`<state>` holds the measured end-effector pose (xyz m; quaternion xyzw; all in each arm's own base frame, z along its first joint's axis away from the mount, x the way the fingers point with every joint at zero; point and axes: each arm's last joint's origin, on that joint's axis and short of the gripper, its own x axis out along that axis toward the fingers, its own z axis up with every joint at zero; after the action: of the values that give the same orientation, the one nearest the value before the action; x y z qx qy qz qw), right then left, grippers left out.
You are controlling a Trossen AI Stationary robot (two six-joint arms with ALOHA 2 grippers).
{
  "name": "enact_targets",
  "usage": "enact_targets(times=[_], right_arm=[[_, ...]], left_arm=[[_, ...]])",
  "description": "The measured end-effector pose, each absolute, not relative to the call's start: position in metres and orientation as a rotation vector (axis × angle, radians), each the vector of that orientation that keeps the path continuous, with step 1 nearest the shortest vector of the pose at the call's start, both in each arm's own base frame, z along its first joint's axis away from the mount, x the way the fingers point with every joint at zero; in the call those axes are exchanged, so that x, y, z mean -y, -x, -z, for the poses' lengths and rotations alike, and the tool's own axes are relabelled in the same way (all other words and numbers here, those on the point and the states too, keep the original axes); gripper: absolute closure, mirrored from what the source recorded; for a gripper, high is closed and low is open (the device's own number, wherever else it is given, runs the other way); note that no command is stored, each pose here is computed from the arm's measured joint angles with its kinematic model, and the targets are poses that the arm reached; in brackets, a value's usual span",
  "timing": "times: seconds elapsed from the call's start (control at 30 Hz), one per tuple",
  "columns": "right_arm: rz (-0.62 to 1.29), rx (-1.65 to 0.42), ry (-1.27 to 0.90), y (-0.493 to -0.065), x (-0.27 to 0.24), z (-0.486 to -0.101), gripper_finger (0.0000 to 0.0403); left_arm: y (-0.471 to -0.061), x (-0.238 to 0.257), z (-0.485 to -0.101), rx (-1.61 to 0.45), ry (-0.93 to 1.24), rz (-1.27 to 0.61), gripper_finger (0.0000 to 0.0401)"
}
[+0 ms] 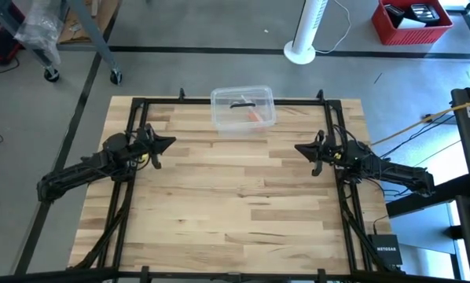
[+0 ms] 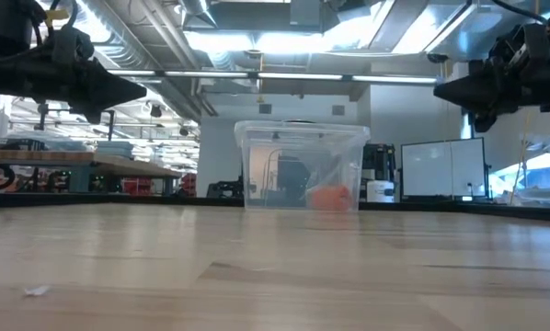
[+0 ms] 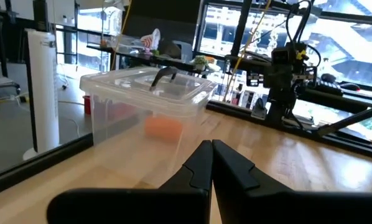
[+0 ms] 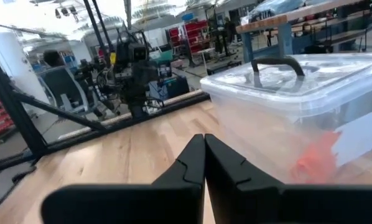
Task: Roll bandage
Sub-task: Return to Home Position
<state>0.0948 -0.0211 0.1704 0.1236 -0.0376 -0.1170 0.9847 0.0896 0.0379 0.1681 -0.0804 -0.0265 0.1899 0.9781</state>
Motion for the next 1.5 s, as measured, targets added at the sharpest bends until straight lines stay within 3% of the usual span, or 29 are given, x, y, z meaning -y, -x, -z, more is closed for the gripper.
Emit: enact_targets(times=[1.5], right_arm=[[0.239, 0.043, -0.281, -0.0956, 0.0213, -0.1678, 0.0391]], left_arm=[[-0.0898, -0.0380, -0.1674, 0.048, 0.163, -0.383, 0.0400]])
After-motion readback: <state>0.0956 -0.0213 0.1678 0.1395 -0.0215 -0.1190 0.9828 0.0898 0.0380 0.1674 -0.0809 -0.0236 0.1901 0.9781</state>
